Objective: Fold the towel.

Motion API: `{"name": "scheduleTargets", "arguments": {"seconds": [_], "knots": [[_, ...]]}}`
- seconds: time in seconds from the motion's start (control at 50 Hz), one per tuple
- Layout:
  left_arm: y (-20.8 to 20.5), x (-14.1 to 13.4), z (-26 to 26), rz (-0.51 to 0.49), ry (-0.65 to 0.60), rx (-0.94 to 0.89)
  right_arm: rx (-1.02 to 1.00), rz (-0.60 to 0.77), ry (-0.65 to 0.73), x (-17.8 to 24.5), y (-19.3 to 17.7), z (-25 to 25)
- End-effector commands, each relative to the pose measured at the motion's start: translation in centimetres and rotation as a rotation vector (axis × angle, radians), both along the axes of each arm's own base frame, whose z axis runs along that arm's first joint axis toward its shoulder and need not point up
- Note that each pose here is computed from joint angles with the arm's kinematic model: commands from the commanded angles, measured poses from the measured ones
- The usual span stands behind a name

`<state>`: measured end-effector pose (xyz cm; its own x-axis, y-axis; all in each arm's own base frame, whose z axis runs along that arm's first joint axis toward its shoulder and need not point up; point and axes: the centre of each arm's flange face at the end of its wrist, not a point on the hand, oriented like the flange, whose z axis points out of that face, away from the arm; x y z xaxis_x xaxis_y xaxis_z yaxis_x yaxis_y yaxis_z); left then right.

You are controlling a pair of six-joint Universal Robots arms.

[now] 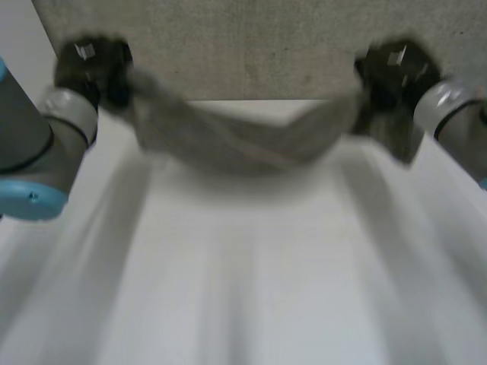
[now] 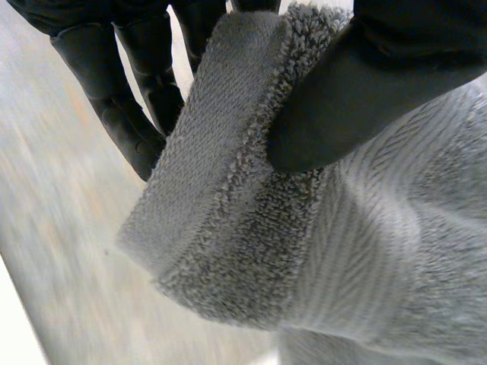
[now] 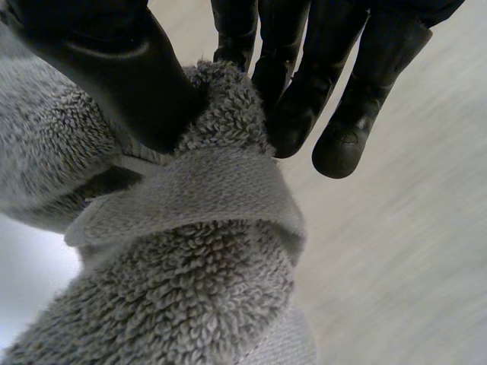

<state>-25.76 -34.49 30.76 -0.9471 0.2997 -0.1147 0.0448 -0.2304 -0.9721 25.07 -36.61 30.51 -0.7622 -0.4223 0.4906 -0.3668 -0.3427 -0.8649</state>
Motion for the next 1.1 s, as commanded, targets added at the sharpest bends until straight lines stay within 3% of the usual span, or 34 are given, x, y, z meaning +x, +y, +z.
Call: {"name": "scheduleTargets", "arguments": {"seconds": [0.02, 0.24, 0.4, 0.56, 0.74, 0.96, 1.1], "knots": [[1.4, 0.9, 7.0, -0.055, 0.240, -0.236, -0.238, 0.009, -0.218, -0.9, 2.2, 6.3], [0.5, 0.8, -0.7, -0.031, 0.160, -0.002, 0.100, 0.058, -0.081, -0.3, 3.4, 0.4], [0.8, 1.6, -10.0, 0.021, -0.013, 0.241, 0.433, 0.064, 0.114, -0.3, 4.9, -9.0], [1.1, 2.6, -11.8, 0.054, -0.112, 0.273, 0.636, 0.081, 0.251, -0.7, 6.0, -13.9], [1.3, 2.6, -11.2, 0.056, -0.110, 0.260, 0.603, 0.071, 0.237, -1.1, 6.3, -13.0], [1.4, 2.9, -10.8, 0.060, -0.105, 0.252, 0.399, 0.073, 0.226, -1.9, 9.8, -10.1], [1.6, 2.9, -11.2, 0.059, -0.107, 0.264, 0.299, 0.064, 0.322, -3.7, 11.6, -11.2]]}}
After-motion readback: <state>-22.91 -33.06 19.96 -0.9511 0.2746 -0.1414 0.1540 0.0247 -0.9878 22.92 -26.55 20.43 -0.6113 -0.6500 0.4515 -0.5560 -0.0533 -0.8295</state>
